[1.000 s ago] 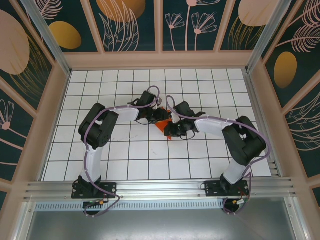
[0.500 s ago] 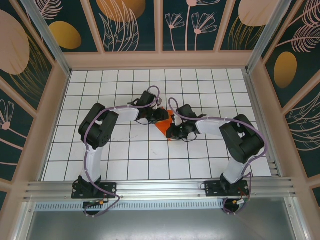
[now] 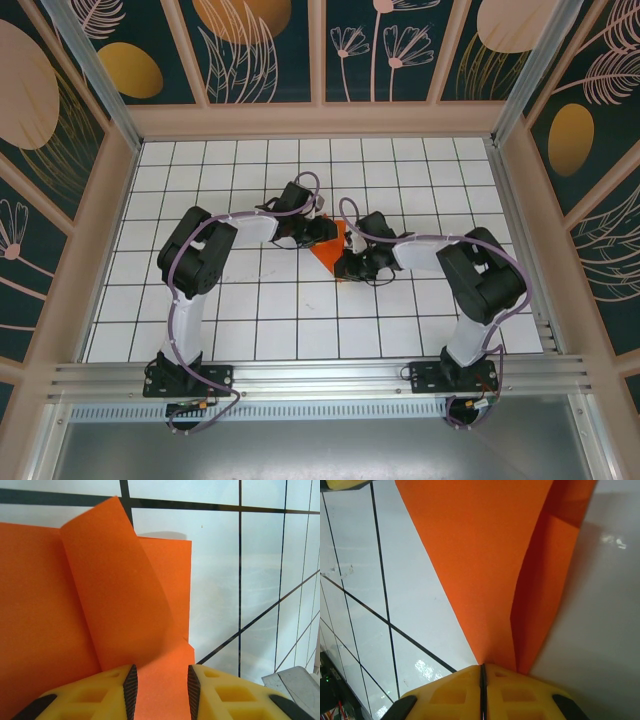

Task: Fold a paper plane with a square sheet of paper (fold left side to right side)
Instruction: Fourth fold the wing at the center of the table.

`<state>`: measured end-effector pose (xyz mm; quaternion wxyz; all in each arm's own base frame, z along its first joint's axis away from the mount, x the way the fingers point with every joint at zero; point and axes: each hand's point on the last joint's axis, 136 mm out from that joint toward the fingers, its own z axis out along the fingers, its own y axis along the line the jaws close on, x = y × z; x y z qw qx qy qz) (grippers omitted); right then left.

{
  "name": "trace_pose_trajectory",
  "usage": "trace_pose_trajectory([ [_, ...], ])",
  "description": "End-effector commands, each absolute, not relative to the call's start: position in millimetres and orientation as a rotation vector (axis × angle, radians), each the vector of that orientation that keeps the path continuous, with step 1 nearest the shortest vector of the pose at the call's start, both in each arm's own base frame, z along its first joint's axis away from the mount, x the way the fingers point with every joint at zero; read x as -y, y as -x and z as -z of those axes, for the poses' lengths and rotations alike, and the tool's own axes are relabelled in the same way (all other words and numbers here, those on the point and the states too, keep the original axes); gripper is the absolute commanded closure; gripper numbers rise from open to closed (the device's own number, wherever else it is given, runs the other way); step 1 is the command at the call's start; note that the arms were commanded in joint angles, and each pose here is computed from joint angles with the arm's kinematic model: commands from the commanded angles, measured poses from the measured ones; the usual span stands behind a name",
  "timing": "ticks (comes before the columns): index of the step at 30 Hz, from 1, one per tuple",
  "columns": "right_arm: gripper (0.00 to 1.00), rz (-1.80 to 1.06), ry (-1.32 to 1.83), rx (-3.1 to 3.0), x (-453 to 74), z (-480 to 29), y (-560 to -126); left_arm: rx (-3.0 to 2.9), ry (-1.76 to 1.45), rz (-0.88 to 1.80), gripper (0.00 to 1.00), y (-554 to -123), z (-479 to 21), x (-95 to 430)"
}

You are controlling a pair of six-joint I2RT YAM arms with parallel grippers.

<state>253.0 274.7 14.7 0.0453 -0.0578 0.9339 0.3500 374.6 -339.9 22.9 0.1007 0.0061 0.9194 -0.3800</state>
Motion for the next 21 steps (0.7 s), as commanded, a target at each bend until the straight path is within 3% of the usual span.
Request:
trace_pose_trajectory([
  [1,0.89,-0.993,0.093,-3.027,-250,12,-214,-2.894,0.045,0.915,0.64,-353,39,312],
  [10,0.9,-1.0,0.093,-3.04,-237,8,-193,-2.894,0.047,0.912,0.65,-354,40,312],
  [21,0.89,-1.129,0.224,-2.753,-266,-85,-246,-2.883,0.045,0.924,0.65,-355,35,314],
])
